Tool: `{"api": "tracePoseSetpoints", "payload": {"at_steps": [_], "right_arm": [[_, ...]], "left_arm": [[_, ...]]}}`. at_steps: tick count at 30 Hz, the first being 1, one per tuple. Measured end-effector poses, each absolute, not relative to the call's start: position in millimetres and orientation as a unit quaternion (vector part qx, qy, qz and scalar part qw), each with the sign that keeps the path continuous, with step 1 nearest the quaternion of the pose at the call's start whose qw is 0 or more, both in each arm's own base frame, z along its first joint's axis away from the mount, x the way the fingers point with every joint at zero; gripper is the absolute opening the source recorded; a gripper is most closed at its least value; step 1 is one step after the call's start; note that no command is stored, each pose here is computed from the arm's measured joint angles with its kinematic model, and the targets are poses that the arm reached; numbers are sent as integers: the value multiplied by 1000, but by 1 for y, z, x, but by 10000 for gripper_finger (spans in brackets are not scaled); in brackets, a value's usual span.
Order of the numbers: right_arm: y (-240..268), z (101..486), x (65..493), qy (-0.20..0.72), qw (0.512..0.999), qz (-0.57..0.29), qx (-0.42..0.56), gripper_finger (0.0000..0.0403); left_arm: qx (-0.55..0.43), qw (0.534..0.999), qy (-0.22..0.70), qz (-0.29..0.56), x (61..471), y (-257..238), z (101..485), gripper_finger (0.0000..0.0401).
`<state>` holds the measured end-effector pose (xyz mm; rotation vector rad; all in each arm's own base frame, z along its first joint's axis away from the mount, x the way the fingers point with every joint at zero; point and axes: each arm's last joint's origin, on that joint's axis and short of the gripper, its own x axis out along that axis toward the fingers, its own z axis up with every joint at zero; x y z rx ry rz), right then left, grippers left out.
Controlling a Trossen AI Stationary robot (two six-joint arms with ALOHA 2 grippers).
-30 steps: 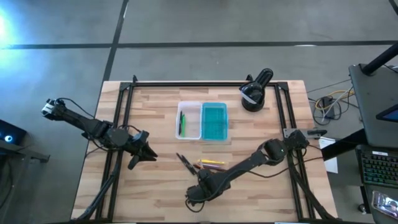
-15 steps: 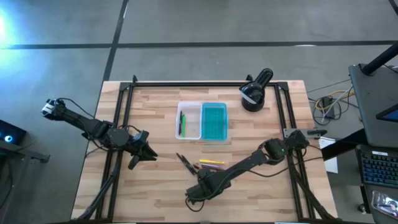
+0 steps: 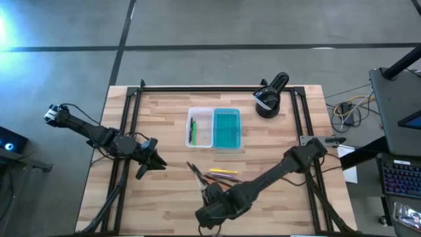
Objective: Pick & place school supplies into a supply box
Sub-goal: Put the black scissors into the blue supply box
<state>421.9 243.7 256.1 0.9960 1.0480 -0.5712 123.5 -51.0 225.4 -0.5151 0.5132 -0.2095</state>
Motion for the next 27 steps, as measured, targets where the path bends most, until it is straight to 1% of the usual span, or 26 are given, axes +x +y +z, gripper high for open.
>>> {"api": "tracePoseSetpoints", "payload": {"at_steps": [3,6,8,11,16,22,27], "right_arm": [[221,266,431,430,717,-288,467,65],[187,267,446,403,716,-315,475,67],[163,265,456,398,721,-328,462,68],[127,265,467,398,742,-333,425,68],[68,264,479,417,760,-333,371,68],[-1,254,482,452,750,-331,352,69],[-42,242,480,470,741,-330,349,70]], "left_arm": [[-252,929,250,-102,124,-51,226,80],[-254,929,249,-102,123,-51,226,80],[-256,929,248,-102,123,-51,227,80],[-265,928,241,-105,122,-50,230,80],[-293,922,231,-106,119,-49,235,80],[-329,914,216,-96,115,-47,239,80],[-337,913,208,-98,113,-46,242,80]]}}
